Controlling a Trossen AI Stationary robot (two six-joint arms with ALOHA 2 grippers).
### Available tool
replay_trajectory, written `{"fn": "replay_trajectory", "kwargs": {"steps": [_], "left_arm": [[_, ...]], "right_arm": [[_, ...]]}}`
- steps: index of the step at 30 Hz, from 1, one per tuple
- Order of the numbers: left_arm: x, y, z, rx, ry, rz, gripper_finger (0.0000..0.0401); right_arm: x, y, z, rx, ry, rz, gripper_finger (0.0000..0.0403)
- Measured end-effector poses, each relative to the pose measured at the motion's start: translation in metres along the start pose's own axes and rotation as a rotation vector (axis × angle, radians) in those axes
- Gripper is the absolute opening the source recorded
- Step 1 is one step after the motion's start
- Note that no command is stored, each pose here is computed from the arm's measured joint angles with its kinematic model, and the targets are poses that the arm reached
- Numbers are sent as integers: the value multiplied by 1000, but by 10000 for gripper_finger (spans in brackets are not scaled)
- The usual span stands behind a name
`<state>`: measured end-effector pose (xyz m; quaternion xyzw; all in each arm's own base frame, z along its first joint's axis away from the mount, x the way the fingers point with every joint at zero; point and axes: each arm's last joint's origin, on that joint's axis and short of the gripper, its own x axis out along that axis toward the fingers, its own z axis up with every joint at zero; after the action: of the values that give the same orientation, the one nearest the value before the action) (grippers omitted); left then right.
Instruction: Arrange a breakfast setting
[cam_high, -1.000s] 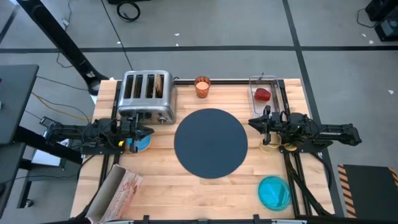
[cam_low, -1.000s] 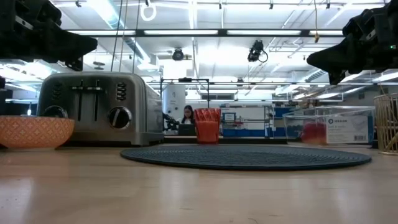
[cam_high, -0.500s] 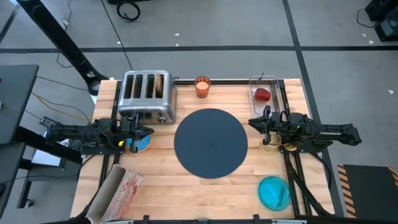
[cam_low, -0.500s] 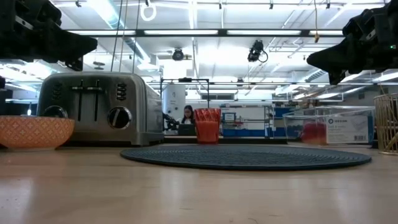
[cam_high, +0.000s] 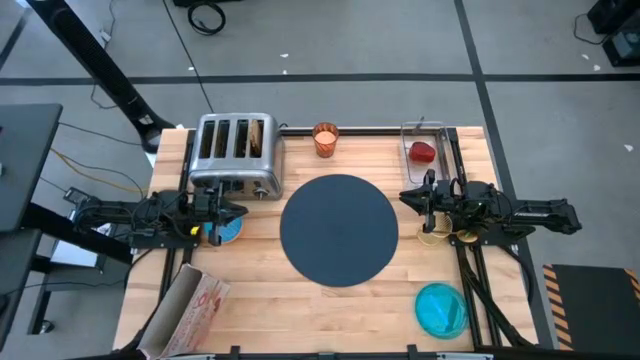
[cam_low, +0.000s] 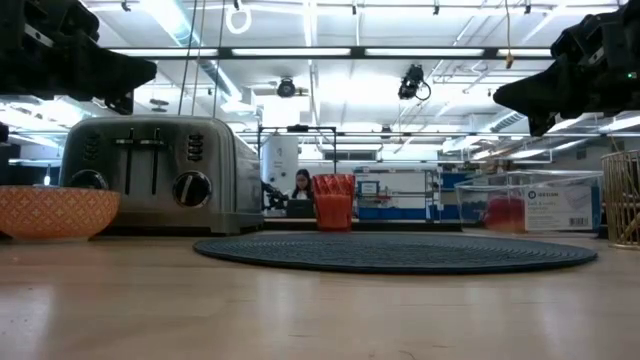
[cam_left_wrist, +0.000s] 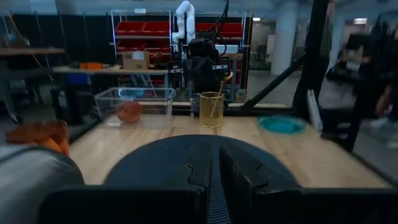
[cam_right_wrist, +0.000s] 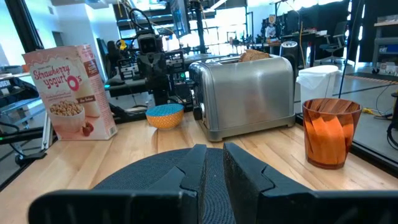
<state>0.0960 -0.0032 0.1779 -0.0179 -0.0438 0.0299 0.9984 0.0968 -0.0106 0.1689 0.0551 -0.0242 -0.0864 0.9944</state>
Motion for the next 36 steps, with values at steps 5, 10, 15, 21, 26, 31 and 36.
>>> {"fn": "replay_trajectory", "kwargs": {"steps": [5,10,15,21,26,31,36], "left_arm": [[0,0,6,-49,-62,-3,36],[-1,0,12,-67,-126,17,36],[-1,3,15,-123,-162,111,36],[-2,5,20,-217,-218,146,36],[-3,5,31,-214,-215,150,36],[1,3,66,-166,-105,167,35],[12,1,111,-138,13,179,26]], "right_arm": [[0,0,1,1,-9,0,62],[-1,-1,10,99,-112,-64,62],[-3,-5,18,245,-222,-211,62],[-2,-3,42,231,-232,-211,58],[5,2,72,185,-212,-211,54],[21,10,114,104,-192,-183,50],[40,18,161,141,-222,-170,50]]}}
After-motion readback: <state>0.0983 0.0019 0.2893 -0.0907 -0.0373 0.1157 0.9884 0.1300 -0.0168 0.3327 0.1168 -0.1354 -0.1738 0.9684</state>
